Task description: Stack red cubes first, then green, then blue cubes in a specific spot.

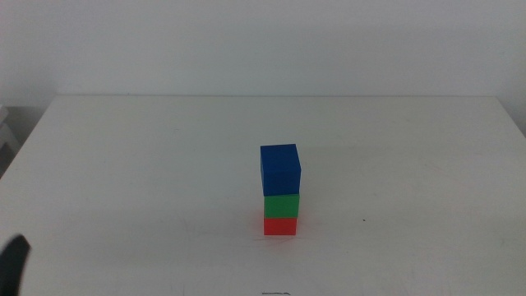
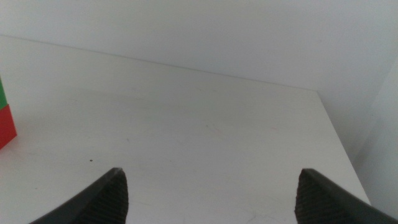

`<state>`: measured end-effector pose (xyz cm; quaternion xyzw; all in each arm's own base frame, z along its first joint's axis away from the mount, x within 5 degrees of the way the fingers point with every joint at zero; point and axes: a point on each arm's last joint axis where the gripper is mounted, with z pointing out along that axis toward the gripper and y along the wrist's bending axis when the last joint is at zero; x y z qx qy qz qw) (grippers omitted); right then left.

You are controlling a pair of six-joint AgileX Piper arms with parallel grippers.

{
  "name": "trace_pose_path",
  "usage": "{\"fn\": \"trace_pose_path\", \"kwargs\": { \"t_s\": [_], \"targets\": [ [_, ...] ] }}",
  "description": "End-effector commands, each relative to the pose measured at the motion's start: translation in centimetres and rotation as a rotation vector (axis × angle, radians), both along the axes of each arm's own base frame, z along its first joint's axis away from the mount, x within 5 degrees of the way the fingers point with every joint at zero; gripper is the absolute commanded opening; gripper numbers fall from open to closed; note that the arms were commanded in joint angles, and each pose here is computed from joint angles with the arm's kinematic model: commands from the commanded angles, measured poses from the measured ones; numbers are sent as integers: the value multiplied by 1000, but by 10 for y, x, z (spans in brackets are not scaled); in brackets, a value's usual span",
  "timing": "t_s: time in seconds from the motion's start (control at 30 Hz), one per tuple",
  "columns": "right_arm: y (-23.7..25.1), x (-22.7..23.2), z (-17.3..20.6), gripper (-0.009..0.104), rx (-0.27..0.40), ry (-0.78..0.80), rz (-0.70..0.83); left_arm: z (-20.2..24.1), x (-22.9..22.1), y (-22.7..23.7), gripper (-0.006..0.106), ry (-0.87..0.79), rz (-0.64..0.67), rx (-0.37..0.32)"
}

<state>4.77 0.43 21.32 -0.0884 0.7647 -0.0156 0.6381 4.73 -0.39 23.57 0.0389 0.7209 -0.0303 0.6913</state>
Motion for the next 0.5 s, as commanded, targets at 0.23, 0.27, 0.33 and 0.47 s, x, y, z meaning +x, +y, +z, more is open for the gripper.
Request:
{"fn": "trace_pose_path", "kwargs": {
  "t_s": [0.23,0.27,0.33,0.47],
  "targets": [
    [0,7,-9,85,27,-217,-5,-31,7,-2,94,-87,-17,-21],
    [0,6,-8,85,36,-231,-6,-34,8,-2,94,-98,-18,-24],
    [0,6,-7,85,54,-233,-6,-34,8,-2,94,-82,-17,-23],
    [1,6,-8,85,52,-225,-6,-34,8,-2,94,-83,-17,-23]
  ]
}}
